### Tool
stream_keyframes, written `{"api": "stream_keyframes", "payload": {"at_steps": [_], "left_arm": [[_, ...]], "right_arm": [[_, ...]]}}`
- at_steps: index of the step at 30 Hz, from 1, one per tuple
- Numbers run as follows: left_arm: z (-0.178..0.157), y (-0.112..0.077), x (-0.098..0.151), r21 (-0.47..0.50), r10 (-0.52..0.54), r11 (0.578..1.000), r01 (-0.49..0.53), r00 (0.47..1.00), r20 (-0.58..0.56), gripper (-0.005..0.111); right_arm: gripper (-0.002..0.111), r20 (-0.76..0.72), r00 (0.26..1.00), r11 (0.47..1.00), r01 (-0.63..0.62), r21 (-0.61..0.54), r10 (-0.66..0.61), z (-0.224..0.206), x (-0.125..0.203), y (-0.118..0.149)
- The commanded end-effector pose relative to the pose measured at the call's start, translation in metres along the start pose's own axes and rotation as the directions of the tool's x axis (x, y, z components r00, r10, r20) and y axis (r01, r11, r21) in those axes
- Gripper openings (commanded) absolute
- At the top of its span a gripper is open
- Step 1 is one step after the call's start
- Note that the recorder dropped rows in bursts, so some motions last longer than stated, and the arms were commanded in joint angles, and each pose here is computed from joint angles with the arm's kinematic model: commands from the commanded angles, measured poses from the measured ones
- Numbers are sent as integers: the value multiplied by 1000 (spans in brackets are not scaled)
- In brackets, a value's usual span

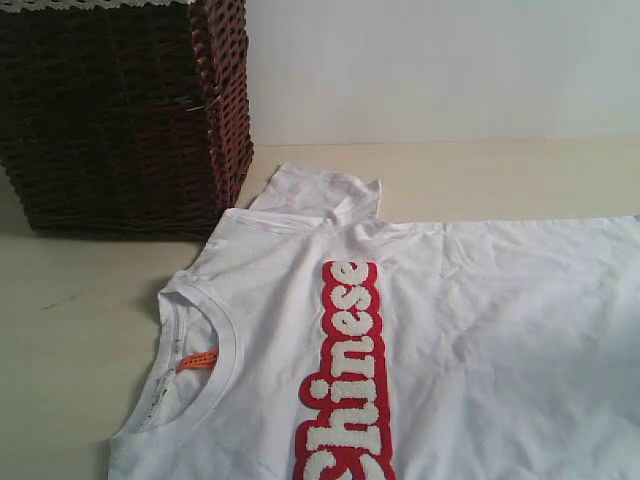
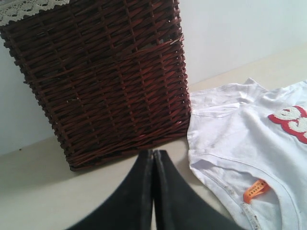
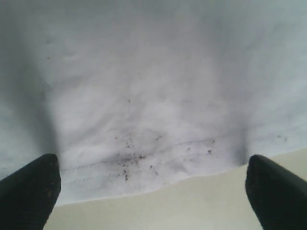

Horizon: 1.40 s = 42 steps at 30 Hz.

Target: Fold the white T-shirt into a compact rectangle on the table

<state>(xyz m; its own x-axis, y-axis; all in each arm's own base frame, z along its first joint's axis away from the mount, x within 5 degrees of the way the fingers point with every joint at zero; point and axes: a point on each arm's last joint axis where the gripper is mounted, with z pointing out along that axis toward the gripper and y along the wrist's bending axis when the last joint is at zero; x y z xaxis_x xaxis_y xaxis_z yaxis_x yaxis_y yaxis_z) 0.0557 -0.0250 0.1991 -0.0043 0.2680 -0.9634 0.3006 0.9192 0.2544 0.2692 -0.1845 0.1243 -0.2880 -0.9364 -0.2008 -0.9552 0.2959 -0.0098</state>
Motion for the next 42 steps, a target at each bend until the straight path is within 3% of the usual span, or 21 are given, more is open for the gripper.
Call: {"api": "stream_keyframes", "payload": {"at_steps": [1, 12, 19, 22, 26, 32, 42], "left_arm": [[-1, 0, 0, -1, 3, 1000, -3, 1000, 7, 0], [-1, 0, 0, -1, 3, 1000, -3, 1000, 7, 0], [-1, 0, 0, -1, 3, 1000, -3, 1000, 7, 0], [-1, 0, 0, -1, 3, 1000, -3, 1000, 7, 0], [-1, 0, 0, -1, 3, 1000, -3, 1000, 7, 0], [-1, 0, 0, -1, 3, 1000, -3, 1000, 7, 0], [-1, 0, 0, -1, 3, 1000, -3, 1000, 7, 0]], "right_arm": [[104, 38, 999, 999, -26, 26, 25, 3, -2, -2], [104, 85, 996, 991, 31, -129, -20, -6, -3, 1], [104, -119, 967, 971, 215, -108, -227, 5, -5, -17], [104, -92, 979, 984, 178, -31, -180, 6, -11, -23], [104, -60, 987, 989, 148, -14, -149, 7, -14, -24], [104, -7, 990, 984, 141, -106, -142, 16, -15, -17], [104, -2, 990, 984, 140, -114, -141, 16, -15, -16]]}}
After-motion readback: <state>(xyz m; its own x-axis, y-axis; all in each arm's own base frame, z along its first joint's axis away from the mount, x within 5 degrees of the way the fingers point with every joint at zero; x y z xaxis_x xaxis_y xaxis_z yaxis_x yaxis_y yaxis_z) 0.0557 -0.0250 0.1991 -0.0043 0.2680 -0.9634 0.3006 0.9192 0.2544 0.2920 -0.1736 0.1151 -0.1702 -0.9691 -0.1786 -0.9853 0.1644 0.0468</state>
